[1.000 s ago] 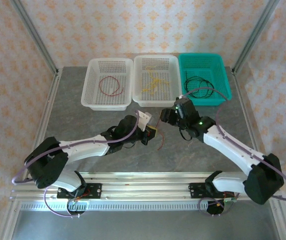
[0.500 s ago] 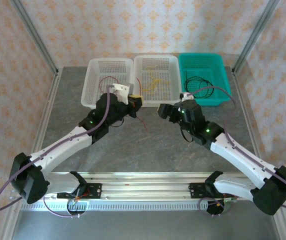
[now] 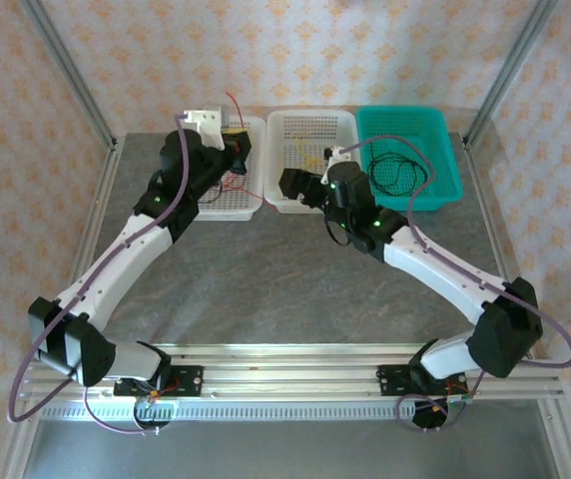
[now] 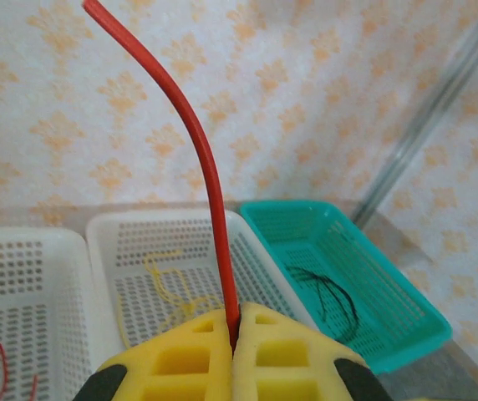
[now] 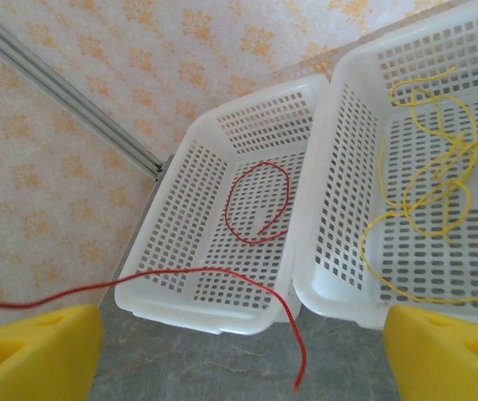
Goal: Untangle the cables
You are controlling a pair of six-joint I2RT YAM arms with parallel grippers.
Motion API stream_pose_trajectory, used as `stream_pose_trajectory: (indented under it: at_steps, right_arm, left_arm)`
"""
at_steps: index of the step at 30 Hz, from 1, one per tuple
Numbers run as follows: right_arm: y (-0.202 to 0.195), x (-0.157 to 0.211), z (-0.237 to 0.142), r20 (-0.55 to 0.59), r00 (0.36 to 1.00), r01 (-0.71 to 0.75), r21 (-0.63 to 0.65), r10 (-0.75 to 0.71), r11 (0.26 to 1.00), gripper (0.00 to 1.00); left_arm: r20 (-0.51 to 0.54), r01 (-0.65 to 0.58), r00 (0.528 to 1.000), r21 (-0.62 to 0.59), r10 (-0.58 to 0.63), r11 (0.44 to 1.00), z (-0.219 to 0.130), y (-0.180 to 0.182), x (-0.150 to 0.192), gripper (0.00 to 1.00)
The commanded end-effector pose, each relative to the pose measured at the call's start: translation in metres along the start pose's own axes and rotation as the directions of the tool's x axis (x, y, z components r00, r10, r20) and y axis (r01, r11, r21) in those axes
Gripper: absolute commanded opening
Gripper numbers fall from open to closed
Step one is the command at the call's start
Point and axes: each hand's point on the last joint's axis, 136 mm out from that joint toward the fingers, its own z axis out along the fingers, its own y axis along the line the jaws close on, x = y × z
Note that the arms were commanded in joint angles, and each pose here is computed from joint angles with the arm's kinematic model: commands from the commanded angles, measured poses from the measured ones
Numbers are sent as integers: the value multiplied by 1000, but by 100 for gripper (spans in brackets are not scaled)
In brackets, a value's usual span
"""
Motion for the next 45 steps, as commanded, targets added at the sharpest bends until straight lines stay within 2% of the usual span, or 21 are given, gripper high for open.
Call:
stream_pose_trajectory:
  at_steps: [1, 6, 10, 16, 21, 28, 36, 40, 42, 45]
  right_arm:
    - [24, -19, 6, 47, 999, -1, -64, 4, 998, 87]
    - [32, -18, 25, 42, 999, 15, -88, -11, 996, 87]
    - [41, -19, 49, 38, 999, 28, -113, -23, 993, 88]
    - [45, -18, 81, 10, 999, 34, -93, -33, 995, 88]
    - [38, -12, 87, -6, 999, 38, -65, -38, 997, 88]
    - [18, 2, 81, -19, 999, 38, -21, -39, 999, 88]
    - [3, 12, 74, -37, 999, 28, 5, -28, 1000, 88]
    - [-5, 15, 69, -40, 999, 18, 23, -17, 1000, 88]
    - [-9, 14, 67, -38, 999, 13, 35, -12, 999, 88]
    - [-14, 13, 62, -37, 999, 13, 51, -11, 999, 88]
  left_arm:
    - [10, -42, 999, -37, 42, 998, 14, 17, -20, 0]
    - [3, -103, 995, -115, 104, 988, 45, 41, -30, 0]
    - [-16, -100, 995, -140, 99, 985, 71, 60, -31, 0]
    - [-34, -106, 994, -220, 101, 970, 100, 93, -26, 0]
    - [-73, -119, 992, -304, 101, 945, 115, 120, -14, 0]
    - [-175, -148, 981, -378, 86, 914, 130, 154, 42, 0]
    - [-327, -202, 944, -496, 34, 845, 122, 197, 117, 0]
    - [-354, -157, 935, -433, -7, 887, 119, 186, 138, 32]
    - [-345, -124, 938, -402, -24, 907, 114, 177, 141, 42]
    - [-345, -93, 938, -360, -40, 928, 107, 167, 145, 52]
